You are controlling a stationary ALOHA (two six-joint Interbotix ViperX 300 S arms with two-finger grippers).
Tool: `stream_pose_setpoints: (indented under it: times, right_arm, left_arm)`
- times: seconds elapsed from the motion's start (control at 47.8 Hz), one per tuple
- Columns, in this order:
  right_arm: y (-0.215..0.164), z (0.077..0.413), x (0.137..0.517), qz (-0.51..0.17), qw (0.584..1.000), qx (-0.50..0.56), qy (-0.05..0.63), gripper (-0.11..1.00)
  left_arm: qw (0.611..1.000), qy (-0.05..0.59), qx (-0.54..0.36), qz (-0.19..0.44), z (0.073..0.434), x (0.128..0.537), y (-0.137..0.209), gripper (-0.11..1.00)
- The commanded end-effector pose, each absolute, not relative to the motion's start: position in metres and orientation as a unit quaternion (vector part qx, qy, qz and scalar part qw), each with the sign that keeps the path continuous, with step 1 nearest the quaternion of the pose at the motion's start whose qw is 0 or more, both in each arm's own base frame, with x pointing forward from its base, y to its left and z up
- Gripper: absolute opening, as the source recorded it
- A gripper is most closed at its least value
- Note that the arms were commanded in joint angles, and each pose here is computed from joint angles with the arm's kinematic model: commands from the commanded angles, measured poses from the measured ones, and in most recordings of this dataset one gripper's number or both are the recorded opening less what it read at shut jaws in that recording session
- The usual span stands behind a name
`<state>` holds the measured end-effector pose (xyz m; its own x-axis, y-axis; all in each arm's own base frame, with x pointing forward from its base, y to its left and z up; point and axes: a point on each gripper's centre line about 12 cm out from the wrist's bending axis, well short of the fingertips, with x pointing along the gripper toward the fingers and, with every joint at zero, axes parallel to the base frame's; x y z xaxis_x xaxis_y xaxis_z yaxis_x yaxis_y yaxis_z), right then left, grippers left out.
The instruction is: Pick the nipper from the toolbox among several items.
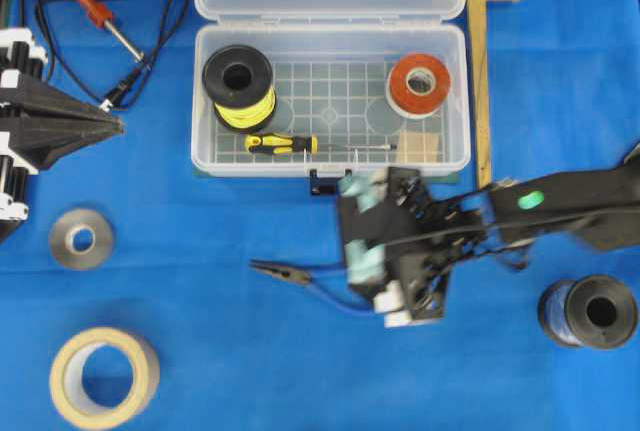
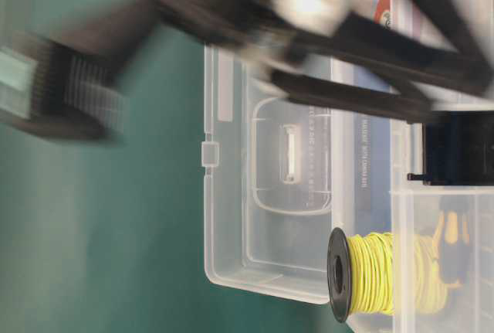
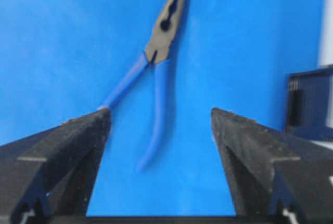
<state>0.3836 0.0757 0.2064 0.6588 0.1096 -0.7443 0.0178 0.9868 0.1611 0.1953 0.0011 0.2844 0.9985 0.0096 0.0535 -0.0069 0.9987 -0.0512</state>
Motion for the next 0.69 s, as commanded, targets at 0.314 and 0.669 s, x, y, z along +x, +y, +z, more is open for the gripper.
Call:
stream_pose_setpoints:
  times: [0.314,0.669]
  right_arm:
    - [0.036,0.273,0.273,0.028,0.962,0.069,0.261,0.77]
    - [0.014,0.239,0.200,0.015,0.981,0.090,0.173,0.77]
  left_arm:
    - [0.999,-0.034,-0.038,0.004,0.290,0.196,0.001,0.00]
    - [0.999,-0.035,-0.038,0.003,0.290,0.195,0.001,0.00]
